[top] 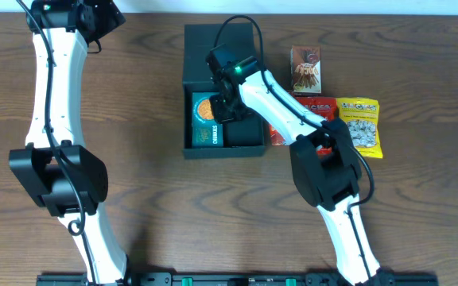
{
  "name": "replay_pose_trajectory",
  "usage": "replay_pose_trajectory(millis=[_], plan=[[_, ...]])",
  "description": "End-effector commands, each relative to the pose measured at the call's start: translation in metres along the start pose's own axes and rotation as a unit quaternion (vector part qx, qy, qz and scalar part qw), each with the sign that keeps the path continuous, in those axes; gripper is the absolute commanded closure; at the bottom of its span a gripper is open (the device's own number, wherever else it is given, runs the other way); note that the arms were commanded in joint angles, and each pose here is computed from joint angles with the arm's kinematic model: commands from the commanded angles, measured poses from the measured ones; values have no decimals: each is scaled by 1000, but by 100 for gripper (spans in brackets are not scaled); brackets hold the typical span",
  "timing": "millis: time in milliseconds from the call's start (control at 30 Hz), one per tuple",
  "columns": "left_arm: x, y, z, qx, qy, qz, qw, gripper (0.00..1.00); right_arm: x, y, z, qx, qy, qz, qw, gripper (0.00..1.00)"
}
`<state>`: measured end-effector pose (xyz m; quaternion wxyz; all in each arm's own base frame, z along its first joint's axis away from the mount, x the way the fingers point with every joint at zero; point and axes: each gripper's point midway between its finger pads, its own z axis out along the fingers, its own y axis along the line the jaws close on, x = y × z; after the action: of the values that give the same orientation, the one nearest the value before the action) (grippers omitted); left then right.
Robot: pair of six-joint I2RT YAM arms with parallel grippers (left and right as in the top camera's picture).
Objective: Pack container
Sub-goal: 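Carry the teal cookie box into the black box and lower it, then release the cookie box and lift the right gripper out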
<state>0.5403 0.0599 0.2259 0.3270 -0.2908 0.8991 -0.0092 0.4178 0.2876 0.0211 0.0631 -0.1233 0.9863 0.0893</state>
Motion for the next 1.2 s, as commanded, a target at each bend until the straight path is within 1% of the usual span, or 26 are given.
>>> replay_pose_trajectory(millis=[0, 67, 133, 267, 300, 433, 600, 700, 767, 900, 967, 1033, 1100, 1167], plan=[[1, 1, 1, -1, 2, -3, 1000, 2, 4, 10, 1, -27, 9, -13, 1000, 94], [1, 1, 1, -1, 2, -3, 1000, 2, 5, 6, 0, -25, 13, -8, 1000, 98], [1, 1, 1, -1, 2, -3, 1000, 3, 7, 6, 0, -30, 19, 5, 999, 98], [1, 1, 1, -1, 2, -5, 1000, 3, 17, 29, -4, -105, 50, 14, 993, 99], [1, 1, 1, -1, 2, -5, 1000, 3, 20, 30, -5, -108, 56, 14, 992, 98], [1, 1, 1, -1, 2, -13, 1000, 3, 28, 29, -5, -103, 70, -1, 992, 98], [1, 1, 1, -1, 2, -16, 1000, 2, 36, 24, -5, -89, 84, 1, 992, 98], [1, 1, 1, -1, 2, -16, 1000, 2, 29, 8, -3, -44, 68, -1, 997, 99], [1, 1, 1, -1, 2, -16, 1000, 2, 23, 5, -10, -47, 60, 3, 997, 99], [2, 2, 1, -3, 5, -15, 1000, 2, -1, -4, -53, -47, 31, -13, 998, 99], [3, 2, 1, -3, 5, -15, 1000, 2, -17, -13, -83, -41, 2, -18, 999, 99], [3, 2, 1, -3, 5, -15, 1000, 3, -38, -26, -114, -27, -42, -35, 998, 99], [3, 2, 1, -3, 5, -15, 1000, 2, -56, -46, -137, 5, -83, -48, 995, 99], [3, 2, 1, -3, 6, -15, 1000, 2, -77, -86, -158, 74, -126, -40, 988, 98]])
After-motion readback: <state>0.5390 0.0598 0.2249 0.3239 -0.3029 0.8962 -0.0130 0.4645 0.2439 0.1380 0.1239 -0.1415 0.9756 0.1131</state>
